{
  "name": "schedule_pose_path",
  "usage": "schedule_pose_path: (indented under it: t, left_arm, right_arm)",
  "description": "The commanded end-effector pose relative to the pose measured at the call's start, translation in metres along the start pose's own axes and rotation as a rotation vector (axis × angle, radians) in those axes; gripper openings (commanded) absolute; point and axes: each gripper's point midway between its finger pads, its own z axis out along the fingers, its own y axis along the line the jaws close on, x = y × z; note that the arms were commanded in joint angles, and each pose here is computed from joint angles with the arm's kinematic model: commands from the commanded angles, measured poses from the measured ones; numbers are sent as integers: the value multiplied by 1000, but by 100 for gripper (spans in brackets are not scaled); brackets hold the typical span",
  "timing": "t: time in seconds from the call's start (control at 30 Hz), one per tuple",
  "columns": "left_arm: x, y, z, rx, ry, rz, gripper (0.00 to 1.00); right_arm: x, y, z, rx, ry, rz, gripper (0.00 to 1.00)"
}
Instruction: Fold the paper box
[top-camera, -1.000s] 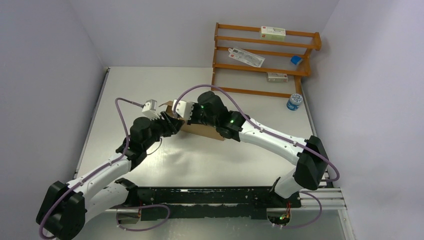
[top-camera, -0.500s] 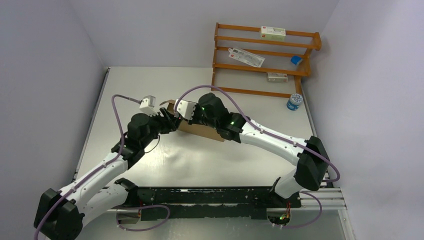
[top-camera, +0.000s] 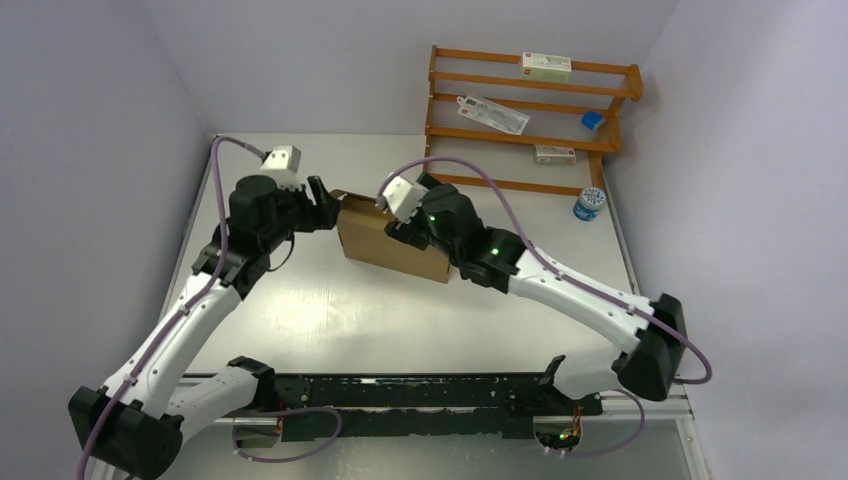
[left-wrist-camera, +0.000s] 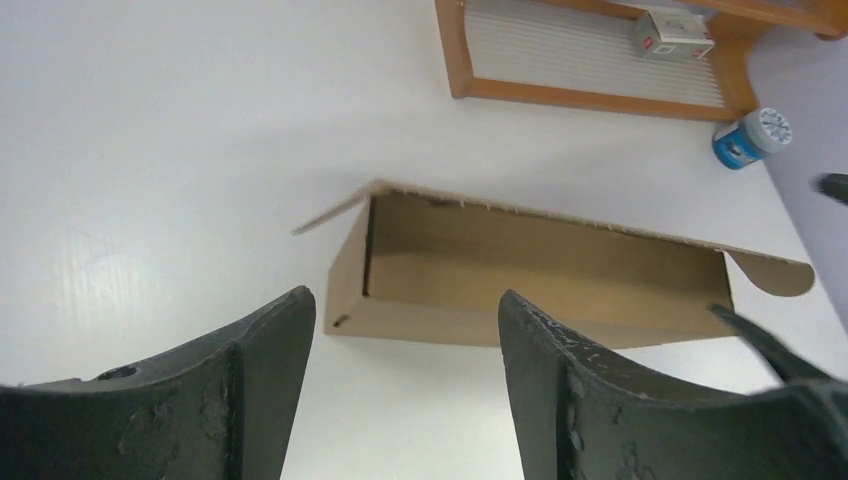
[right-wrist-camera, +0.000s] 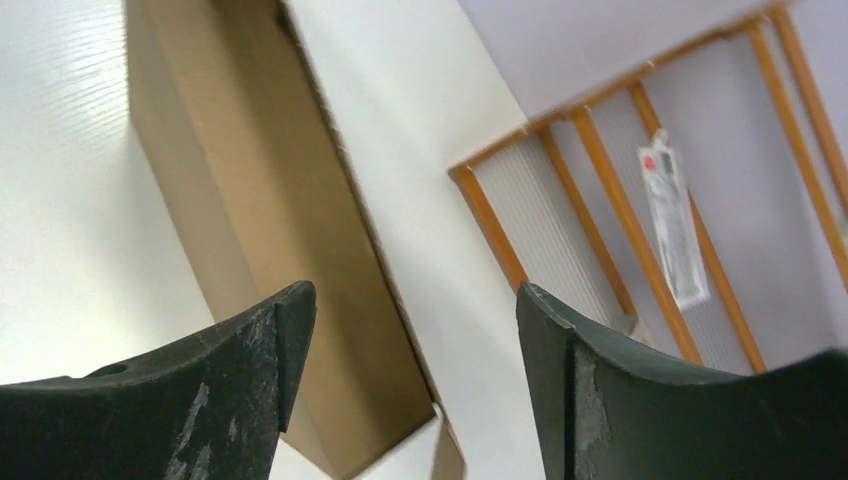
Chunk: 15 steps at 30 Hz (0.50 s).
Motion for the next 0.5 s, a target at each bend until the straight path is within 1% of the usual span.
schedule_pose_path:
  t: [0.0, 0.13, 0.27, 0.4, 0.47]
  left_arm:
    - [-9, 3, 3, 28, 101, 163, 73]
    - [-22, -2, 12, 61, 134, 238, 73]
    - [-29, 3, 17, 53, 155, 284, 73]
    - [-34, 3, 20, 65, 193, 319, 74]
    - [-36, 5, 22, 72, 204, 361, 74]
  right_arm:
    - [18, -36, -37, 166, 50, 170, 79]
    - [34, -47, -53, 170, 86, 314, 81]
    - [62, -53, -61, 173, 167, 416, 79]
    - [85, -42, -61, 119, 243, 476, 75]
    - [95, -36, -60, 112, 268, 475, 74]
